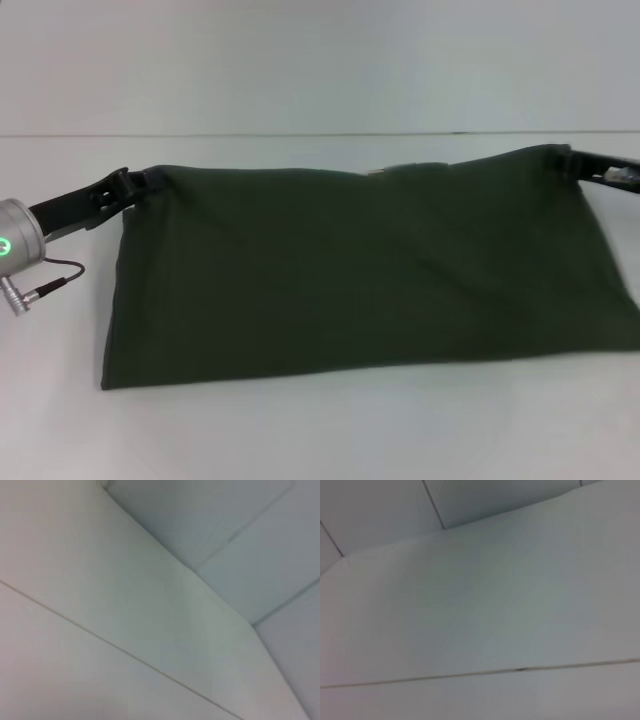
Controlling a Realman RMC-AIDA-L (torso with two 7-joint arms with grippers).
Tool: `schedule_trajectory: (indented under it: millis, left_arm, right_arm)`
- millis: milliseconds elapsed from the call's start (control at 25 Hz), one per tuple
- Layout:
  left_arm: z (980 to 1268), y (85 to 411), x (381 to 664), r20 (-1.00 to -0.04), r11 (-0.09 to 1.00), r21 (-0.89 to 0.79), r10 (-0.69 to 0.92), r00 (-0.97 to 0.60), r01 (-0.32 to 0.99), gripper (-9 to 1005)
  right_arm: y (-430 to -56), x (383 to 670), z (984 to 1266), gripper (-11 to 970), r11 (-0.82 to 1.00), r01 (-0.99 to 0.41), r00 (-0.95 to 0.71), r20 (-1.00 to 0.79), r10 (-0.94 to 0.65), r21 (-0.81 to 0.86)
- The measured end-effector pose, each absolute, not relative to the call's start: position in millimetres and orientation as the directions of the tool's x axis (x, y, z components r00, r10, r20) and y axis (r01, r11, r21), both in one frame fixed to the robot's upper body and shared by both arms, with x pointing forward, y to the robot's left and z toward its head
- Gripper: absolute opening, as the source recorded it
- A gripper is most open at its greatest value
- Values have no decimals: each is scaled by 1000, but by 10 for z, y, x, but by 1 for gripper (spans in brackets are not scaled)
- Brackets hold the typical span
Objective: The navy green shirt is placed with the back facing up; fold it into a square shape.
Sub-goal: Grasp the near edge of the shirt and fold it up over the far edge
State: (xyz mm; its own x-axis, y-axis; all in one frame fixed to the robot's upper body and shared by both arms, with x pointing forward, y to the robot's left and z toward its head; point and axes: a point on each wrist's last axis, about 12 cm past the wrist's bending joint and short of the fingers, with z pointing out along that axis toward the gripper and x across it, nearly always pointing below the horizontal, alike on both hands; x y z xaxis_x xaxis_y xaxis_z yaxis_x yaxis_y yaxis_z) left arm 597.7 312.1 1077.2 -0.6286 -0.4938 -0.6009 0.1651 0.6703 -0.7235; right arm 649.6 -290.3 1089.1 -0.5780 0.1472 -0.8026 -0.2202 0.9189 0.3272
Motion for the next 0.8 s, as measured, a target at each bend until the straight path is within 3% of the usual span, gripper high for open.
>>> schedule_trajectory:
  millis: [800]
  left_arm:
    - [10601, 2972, 6045, -661, 757, -640, -457, -596, 129, 55]
  right_arm:
    - [-2786, 6518, 10746, 116, 939, -189, -537, -831, 146, 287]
